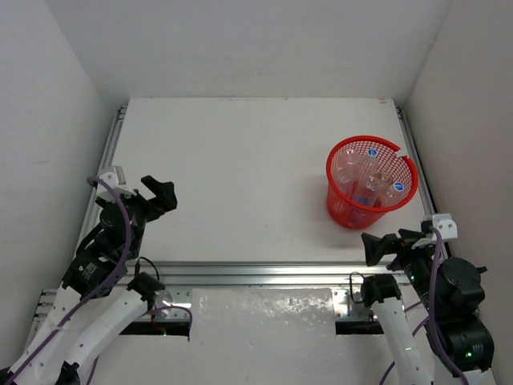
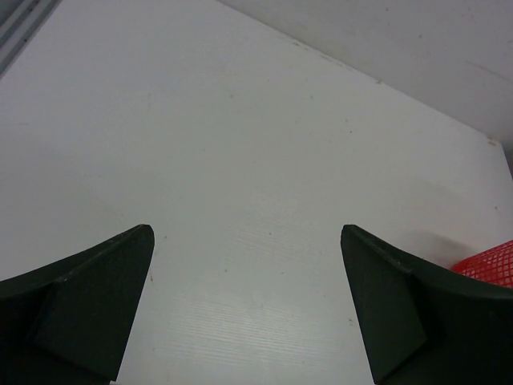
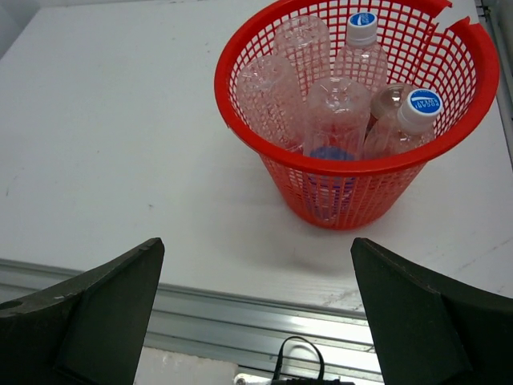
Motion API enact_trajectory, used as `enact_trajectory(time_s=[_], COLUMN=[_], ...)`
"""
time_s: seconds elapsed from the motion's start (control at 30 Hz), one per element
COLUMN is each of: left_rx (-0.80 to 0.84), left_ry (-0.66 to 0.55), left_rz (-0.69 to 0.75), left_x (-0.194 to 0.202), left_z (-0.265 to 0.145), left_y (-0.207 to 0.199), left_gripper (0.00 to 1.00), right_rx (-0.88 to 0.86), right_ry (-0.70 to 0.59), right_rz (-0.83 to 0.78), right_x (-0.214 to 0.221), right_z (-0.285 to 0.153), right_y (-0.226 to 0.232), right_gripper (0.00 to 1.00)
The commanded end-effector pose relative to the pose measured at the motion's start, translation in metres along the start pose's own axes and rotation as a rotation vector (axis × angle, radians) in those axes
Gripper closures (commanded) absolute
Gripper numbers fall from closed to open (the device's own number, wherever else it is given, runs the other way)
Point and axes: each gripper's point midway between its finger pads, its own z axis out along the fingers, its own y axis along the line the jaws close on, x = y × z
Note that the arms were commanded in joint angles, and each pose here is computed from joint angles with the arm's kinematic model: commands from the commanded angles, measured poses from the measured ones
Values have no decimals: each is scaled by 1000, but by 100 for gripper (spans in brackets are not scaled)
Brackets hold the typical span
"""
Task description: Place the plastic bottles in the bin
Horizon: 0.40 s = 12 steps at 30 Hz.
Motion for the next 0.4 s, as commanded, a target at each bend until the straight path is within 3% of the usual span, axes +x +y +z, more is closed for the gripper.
enact_trajectory(time_s=[0.0, 0.37], left_rx=[15, 31], left_ry=[-29, -40], left_rz=[-4, -19], left_x=[-9, -10], left_z=[1, -3], left_y=[-5, -4], left_gripper=[0, 0], right_rx=[6, 12], right_ry=[-60, -40], right_rz=[-17, 9], right_x=[-14, -7], right_z=[0, 5], right_y=[-1, -2], right_gripper=[1, 1])
